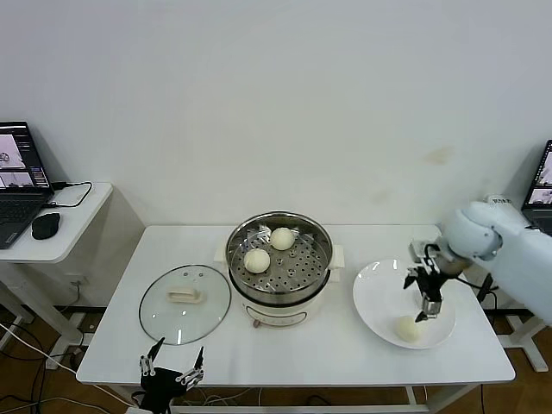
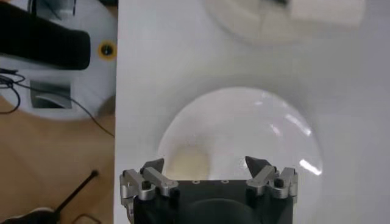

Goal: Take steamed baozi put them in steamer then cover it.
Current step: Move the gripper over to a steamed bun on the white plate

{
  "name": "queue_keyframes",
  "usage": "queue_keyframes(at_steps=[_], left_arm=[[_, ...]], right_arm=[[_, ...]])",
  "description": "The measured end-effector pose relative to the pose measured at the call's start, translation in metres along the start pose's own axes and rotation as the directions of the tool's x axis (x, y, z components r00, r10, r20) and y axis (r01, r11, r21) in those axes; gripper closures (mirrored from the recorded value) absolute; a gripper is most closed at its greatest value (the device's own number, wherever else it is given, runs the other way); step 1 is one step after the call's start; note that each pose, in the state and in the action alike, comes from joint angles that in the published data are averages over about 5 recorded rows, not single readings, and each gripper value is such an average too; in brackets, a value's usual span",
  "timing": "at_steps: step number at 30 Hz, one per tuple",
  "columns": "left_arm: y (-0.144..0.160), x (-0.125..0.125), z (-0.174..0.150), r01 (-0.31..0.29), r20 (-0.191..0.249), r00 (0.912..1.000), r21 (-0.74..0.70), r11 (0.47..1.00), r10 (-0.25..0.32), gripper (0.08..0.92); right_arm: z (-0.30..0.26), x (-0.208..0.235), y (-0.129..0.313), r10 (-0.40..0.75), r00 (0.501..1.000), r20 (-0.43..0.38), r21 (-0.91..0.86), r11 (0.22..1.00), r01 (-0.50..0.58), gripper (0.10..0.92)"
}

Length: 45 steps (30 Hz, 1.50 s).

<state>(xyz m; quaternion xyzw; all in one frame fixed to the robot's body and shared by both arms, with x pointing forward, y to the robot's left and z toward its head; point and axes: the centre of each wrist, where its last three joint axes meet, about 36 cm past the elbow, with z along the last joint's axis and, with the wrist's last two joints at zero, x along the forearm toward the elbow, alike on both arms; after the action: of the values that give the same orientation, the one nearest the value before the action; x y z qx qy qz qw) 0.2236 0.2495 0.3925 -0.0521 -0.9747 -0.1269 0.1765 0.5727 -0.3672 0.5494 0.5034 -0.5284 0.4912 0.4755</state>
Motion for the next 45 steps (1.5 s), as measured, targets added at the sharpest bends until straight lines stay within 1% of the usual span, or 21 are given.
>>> queue_keyframes(at_steps=[10,19,33,41,45], left_arm=[[0.0,-0.004,0.007,-0.002,-0.019,0.9998,-0.003,1.0,0.002,0.177],[0.002,-0.01,0.012,-0.004,-0.031,0.9995,-0.007,1.0,0.004,0.177],[0.002,-0.018,0.019,-0.005,-0.045,0.999,0.0,1.0,0.005,0.177],[0.002,-0.02,0.02,-0.005,-0.045,0.999,0.002,1.0,0.005,0.177],[0.001,-0.022,0.019,-0.005,-0.044,0.999,0.004,1.0,0.005,0.177]], right_arm=[[0.015,-0.036,0.002,-0.023,0.999,-0.037,-0.029,0.999,0.022,0.199],[0.018,-0.058,-0.003,-0.027,0.999,-0.044,-0.047,0.999,0.025,0.199],[0.004,-0.086,-0.013,-0.056,0.998,-0.042,-0.034,0.998,0.055,0.2],[0.004,-0.09,-0.017,-0.061,0.997,-0.044,-0.042,0.997,0.059,0.199],[0.005,-0.09,-0.019,-0.061,0.997,-0.043,-0.048,0.997,0.059,0.245]])
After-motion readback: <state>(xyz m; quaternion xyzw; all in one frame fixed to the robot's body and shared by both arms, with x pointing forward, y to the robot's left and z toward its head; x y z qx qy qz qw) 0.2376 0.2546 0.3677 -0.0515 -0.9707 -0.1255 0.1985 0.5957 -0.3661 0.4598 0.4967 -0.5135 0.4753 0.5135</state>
